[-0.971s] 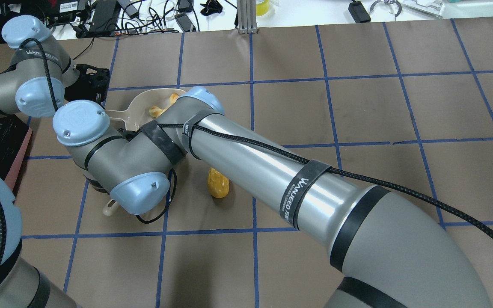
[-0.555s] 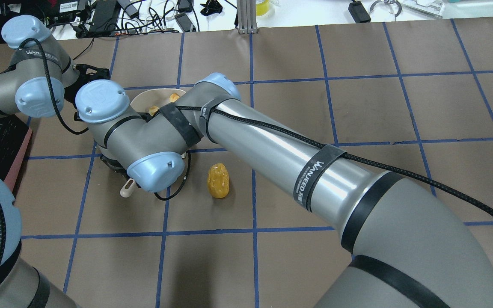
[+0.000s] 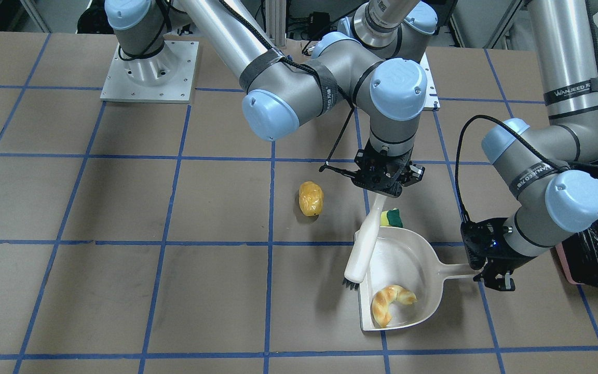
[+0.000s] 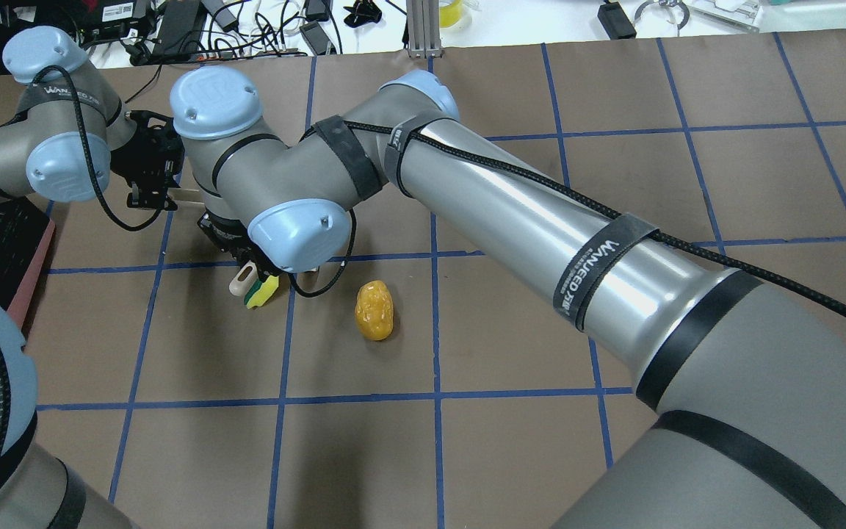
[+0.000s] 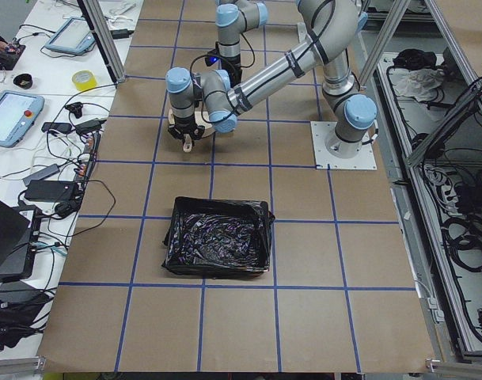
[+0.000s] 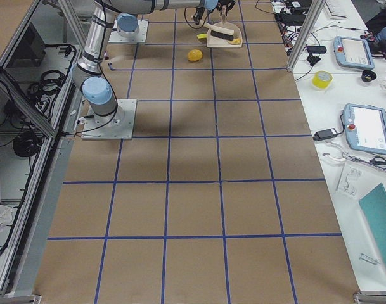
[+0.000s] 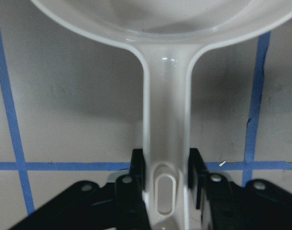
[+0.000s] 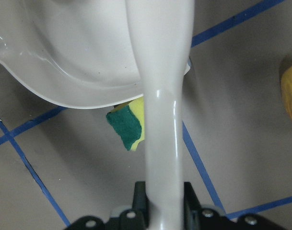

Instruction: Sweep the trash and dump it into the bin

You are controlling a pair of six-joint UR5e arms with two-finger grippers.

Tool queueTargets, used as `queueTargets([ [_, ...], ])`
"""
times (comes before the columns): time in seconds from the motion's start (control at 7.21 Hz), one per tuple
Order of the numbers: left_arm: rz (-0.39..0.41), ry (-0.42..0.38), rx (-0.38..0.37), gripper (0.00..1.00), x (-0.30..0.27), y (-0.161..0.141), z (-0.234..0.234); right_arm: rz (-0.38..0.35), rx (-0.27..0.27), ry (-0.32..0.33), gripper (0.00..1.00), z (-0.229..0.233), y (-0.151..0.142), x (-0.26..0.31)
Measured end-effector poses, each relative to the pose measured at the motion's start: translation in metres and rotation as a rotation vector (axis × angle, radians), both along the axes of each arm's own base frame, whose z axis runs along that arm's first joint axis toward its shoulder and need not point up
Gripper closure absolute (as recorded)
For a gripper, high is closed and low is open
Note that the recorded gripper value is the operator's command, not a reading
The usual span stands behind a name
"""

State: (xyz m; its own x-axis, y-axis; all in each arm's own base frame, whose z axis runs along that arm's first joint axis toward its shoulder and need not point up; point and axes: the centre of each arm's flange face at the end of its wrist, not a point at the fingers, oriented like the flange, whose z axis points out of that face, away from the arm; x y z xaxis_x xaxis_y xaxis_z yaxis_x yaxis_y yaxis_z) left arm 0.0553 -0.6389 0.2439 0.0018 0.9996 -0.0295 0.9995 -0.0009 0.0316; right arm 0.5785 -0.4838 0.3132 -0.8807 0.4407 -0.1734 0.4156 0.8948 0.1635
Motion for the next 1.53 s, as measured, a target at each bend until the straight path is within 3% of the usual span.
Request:
queueTargets([
  [0.14,0.000,0.000,0.000,1.00,0.000,0.000,0.000,-0.009,0.015,-0.008,1.00,0.004,0.001,0.000],
  [0.42,0.001,-0.004,-0.010,1.00,0.002,-0.001,0.005,-0.023,0.077,0.035,1.00,0.023,0.019,-0.010],
  [0.83,-0.005,-0.022,-0.053,1.00,0.025,-0.010,0.025,-0.179,0.162,0.077,1.00,0.041,0.044,-0.013],
  [1.53,-0.102,-0.037,-0.024,1.00,0.120,0.012,0.034,-0.391,0.213,0.000,1.00,0.024,0.081,0.033],
])
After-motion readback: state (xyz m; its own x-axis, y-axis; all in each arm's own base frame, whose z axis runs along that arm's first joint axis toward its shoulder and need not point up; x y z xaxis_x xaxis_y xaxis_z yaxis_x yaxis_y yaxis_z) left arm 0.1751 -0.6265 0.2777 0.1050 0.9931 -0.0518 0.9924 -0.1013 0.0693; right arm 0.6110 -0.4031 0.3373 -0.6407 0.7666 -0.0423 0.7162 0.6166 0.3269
